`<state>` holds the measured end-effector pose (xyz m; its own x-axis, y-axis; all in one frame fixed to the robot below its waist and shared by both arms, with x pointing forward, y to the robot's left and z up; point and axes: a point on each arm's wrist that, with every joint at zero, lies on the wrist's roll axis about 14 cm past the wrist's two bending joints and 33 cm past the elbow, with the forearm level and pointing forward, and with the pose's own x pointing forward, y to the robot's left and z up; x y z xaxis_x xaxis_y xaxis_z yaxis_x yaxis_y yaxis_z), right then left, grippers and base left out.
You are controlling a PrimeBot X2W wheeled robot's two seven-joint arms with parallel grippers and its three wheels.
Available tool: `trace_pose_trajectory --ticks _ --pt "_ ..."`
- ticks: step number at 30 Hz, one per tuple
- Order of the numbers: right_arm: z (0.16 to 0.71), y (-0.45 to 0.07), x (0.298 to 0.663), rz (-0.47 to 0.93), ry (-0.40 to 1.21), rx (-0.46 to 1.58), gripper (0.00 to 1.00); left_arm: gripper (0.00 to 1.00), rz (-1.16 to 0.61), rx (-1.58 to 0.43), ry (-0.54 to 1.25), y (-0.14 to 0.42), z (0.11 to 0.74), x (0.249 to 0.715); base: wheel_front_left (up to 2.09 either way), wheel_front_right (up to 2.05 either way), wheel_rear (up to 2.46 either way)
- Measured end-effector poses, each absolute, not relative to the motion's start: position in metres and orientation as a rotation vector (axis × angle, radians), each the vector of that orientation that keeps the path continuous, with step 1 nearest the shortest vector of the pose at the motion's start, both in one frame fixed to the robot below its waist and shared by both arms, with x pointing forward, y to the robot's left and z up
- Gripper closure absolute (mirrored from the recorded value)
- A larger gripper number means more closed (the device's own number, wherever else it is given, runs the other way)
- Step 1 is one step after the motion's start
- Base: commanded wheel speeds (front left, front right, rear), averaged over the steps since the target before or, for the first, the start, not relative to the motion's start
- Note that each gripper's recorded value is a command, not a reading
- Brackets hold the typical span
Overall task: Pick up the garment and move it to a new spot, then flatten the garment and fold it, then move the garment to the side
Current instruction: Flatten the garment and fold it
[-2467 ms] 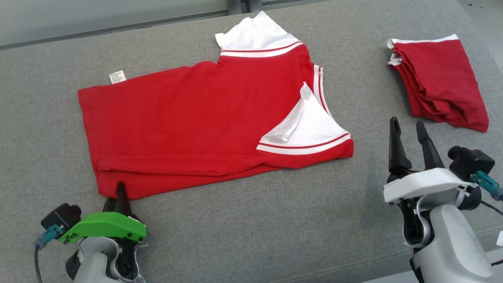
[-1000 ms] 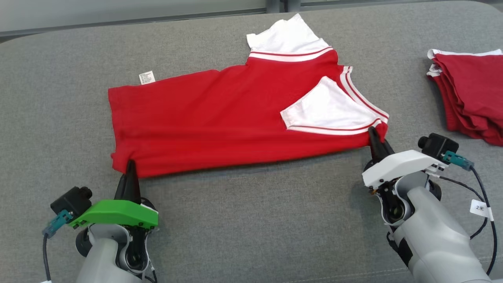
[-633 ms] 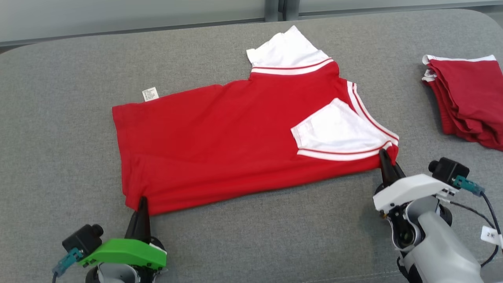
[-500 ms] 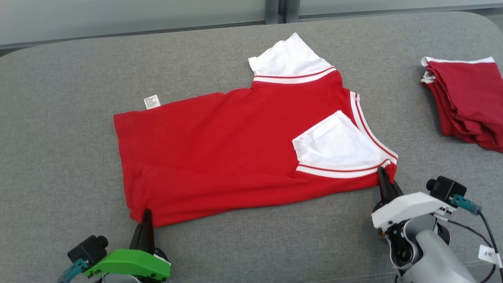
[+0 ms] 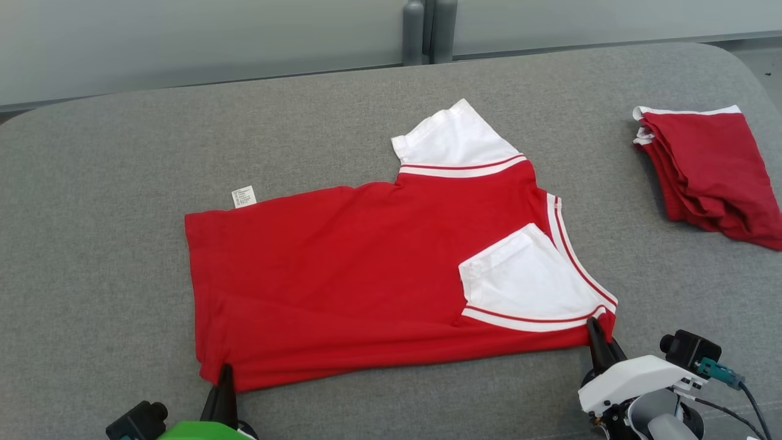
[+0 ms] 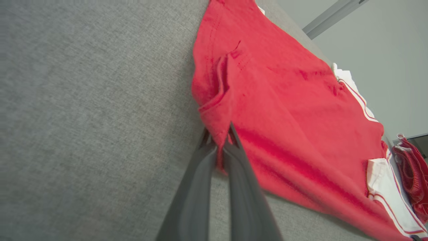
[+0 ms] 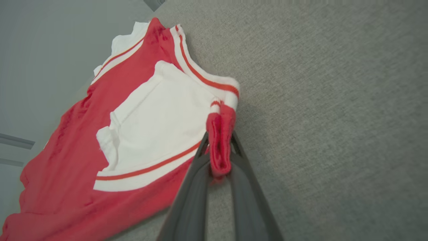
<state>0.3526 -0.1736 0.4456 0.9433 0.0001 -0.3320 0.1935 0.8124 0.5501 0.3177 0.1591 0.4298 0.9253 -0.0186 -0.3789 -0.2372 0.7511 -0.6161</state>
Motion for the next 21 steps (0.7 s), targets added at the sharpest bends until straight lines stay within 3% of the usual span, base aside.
trace_pose_trajectory --ticks 6,7,8,9,10,11,21 --pt "0.445 -0.176 0.345 -0.108 0.338 0.611 1.00 1.00 0.122 -0.710 0.380 0.159 0.431 0.315 0.00 0.00 0.00" --pt "0.444 -0.176 0.343 -0.108 0.342 0.612 0.76 0.84 0.122 -0.709 0.382 0.159 0.430 0.314 0.00 0.00 0.00" --pt "0.445 -0.175 0.343 -0.107 0.343 0.614 0.43 0.57 0.125 -0.708 0.385 0.159 0.430 0.313 0.00 0.00 0.00" --pt "0.446 -0.174 0.344 -0.103 0.340 0.615 0.43 0.57 0.127 -0.706 0.386 0.160 0.430 0.313 0.00 0.00 0.00" --pt "0.448 -0.174 0.344 -0.100 0.334 0.615 0.00 0.07 0.129 -0.704 0.386 0.160 0.429 0.313 0.00 0.00 0.00" --pt "0.449 -0.175 0.345 -0.101 0.328 0.616 0.00 0.00 0.130 -0.702 0.386 0.161 0.430 0.312 0.00 0.00 0.00" --pt "0.466 -0.205 0.345 -0.156 0.243 0.554 0.00 0.00 0.145 -0.549 0.361 0.191 0.437 0.318 0.00 0.00 0.00"
